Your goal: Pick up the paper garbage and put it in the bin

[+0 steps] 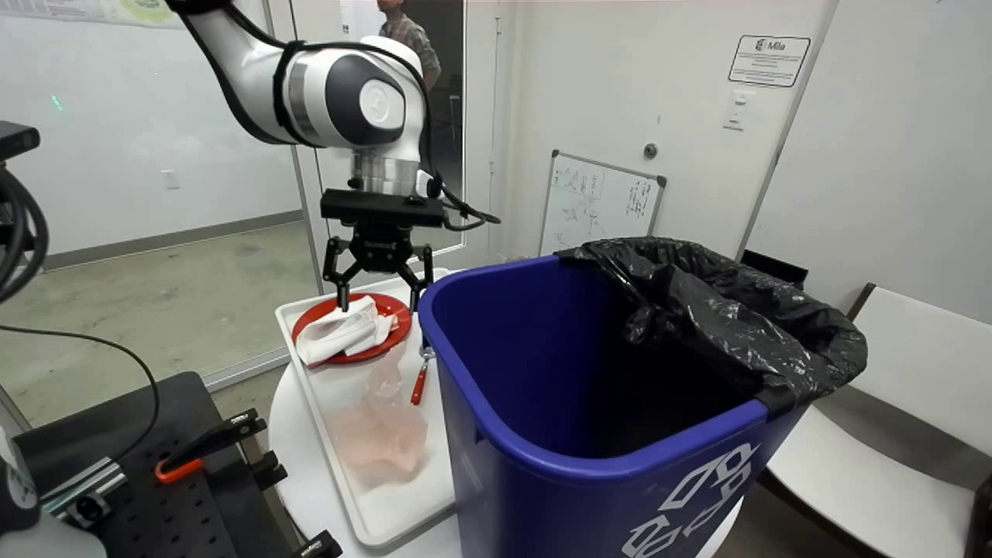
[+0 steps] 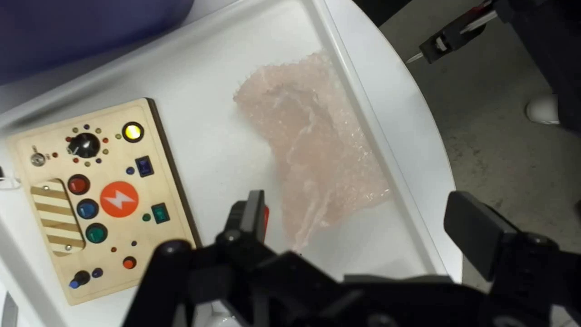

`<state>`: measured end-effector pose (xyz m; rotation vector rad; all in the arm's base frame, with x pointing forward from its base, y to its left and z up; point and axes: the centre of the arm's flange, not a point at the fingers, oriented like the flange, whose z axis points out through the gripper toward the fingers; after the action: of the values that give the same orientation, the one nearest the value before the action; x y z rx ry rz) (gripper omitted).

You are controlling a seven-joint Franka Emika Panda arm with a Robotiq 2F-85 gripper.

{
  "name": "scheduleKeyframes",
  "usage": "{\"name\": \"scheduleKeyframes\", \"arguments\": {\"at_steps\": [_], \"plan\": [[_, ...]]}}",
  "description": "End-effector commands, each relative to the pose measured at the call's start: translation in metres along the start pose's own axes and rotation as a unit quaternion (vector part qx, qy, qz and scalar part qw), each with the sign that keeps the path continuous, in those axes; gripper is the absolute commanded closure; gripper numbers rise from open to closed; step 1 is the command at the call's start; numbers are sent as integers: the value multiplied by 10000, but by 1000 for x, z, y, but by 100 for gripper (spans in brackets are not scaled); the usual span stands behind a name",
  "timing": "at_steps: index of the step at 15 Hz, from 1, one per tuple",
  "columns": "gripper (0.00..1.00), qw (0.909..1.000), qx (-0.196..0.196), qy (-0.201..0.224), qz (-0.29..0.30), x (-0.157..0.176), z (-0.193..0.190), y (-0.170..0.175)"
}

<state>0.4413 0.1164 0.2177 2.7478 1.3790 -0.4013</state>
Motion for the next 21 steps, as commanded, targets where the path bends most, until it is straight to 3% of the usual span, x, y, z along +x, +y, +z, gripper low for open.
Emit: {"name": "scheduleKeyframes", "arguments": {"at_steps": [1, 8, 19, 20, 21], "plan": [[0, 9998, 168, 46, -89, 25, 33, 19], [0, 9977, 681, -55, -47, 49, 81, 26], [0, 9935, 1028, -203, -451, 70, 127, 18], [25, 9930, 1074, -184, -448, 71, 128, 18], [26, 9928, 1102, -156, -434, 71, 128, 19]]}}
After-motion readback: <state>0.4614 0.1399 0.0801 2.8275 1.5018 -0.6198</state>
